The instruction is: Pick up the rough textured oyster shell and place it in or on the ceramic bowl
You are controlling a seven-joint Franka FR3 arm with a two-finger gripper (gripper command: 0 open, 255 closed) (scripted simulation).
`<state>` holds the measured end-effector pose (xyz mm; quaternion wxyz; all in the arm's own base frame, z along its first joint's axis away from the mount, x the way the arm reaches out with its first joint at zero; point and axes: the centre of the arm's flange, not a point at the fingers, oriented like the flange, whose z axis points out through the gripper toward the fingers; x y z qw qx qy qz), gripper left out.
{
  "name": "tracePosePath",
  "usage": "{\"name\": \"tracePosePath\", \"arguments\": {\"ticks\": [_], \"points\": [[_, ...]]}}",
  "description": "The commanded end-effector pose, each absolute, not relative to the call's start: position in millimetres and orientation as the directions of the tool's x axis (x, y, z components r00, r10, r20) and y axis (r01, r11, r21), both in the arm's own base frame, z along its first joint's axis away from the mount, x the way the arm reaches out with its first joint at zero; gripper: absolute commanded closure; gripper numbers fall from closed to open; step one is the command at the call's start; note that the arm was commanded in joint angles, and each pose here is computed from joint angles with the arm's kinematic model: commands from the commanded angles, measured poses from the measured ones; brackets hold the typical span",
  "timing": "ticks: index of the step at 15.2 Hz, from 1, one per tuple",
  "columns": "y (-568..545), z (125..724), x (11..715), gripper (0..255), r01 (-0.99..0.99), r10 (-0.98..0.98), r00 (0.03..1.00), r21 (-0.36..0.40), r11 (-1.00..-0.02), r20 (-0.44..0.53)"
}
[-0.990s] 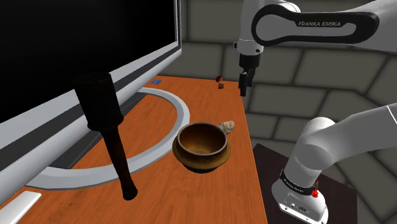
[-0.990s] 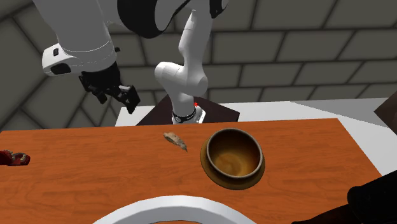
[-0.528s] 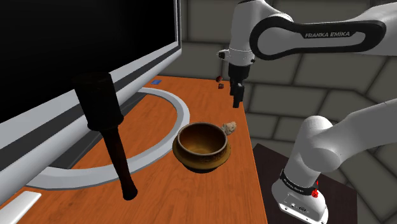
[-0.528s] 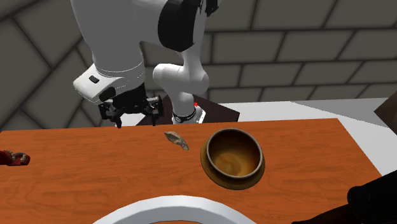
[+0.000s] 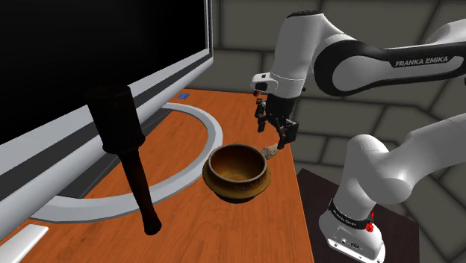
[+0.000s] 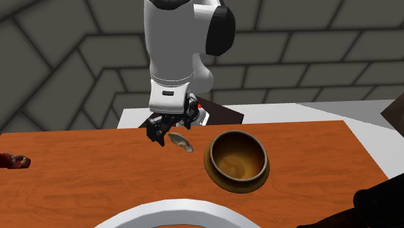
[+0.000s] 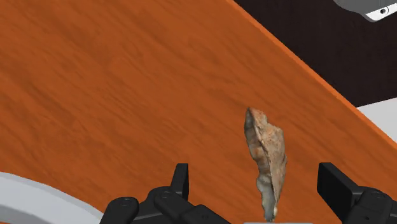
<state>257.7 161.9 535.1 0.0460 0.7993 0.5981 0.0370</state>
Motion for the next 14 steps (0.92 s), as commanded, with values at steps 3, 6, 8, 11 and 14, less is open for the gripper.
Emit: {"name": "tracePosePath", "arguments": {"ticks": [3,6,8,11,14], "points": [[176.4,520.1,247.1,0,0.977,0.985,0.173,0.122,-0.173,0.009],[176.2,504.4,249.0,0,0.977,0.985,0.173,0.122,-0.173,0.009],[176.1,490.9,250.7,0,0.977,0.985,0.173,0.122,-0.173,0.009],[176.1,490.9,250.7,0,0.977,0.985,0.173,0.122,-0.173,0.009],[176.1,490.9,250.7,0,0.977,0.985,0.173,0.122,-0.173,0.009]]}}
